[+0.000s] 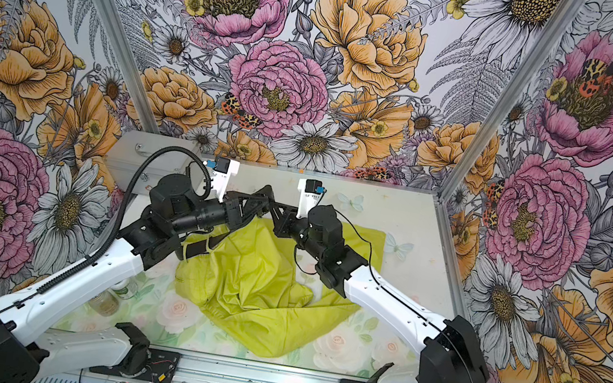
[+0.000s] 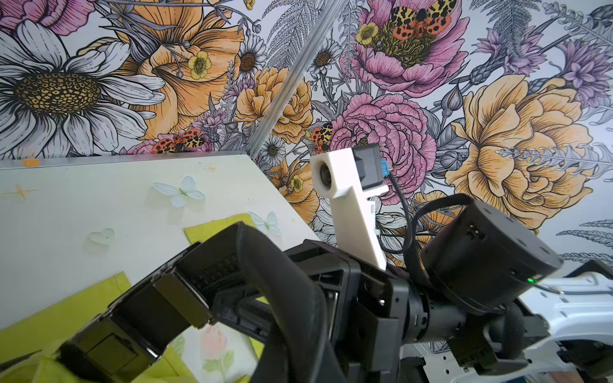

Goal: Remove the belt from the trousers

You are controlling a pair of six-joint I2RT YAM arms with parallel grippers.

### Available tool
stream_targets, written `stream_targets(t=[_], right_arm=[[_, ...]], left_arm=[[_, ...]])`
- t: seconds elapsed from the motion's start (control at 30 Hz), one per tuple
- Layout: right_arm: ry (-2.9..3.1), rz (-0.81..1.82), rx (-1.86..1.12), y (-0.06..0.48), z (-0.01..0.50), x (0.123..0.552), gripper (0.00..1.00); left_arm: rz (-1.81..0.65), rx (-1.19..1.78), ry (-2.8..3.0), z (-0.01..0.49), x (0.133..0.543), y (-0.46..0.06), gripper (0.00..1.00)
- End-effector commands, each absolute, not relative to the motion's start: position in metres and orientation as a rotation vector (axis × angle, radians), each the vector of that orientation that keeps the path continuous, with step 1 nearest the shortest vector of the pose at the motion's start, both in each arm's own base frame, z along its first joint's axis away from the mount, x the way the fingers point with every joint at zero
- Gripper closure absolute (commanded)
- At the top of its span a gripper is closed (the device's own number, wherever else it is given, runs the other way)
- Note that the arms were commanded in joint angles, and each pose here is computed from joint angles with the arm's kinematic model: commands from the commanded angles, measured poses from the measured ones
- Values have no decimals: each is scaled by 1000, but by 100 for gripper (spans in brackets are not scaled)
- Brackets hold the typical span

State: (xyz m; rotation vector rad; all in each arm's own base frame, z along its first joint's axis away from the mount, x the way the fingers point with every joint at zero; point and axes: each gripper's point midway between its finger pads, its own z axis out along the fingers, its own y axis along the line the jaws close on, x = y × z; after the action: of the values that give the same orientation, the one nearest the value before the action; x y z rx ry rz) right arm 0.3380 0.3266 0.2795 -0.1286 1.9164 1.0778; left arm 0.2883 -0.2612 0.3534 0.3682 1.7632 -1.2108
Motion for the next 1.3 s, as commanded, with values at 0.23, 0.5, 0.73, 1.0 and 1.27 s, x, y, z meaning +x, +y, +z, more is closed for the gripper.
stream_targets(t=[0.23, 0.5, 0.73, 1.0, 1.27], right_arm=[[2483, 519, 64, 243, 90, 333, 79], [2110, 543, -235, 279, 221, 311, 63], [1913, 589, -166, 266, 292, 295, 58], [1782, 454, -409, 301, 309, 286, 42], [1692, 363, -375, 323, 287, 320, 30]], left_arm=[[-1289, 728, 822, 570, 156, -232, 100], [-912, 474, 1546, 458, 278, -237, 100], [-826, 429, 1710, 412, 308, -244, 100], [-807, 392, 1829, 391, 316, -247, 100], [-887, 402, 1820, 399, 300, -245, 100]])
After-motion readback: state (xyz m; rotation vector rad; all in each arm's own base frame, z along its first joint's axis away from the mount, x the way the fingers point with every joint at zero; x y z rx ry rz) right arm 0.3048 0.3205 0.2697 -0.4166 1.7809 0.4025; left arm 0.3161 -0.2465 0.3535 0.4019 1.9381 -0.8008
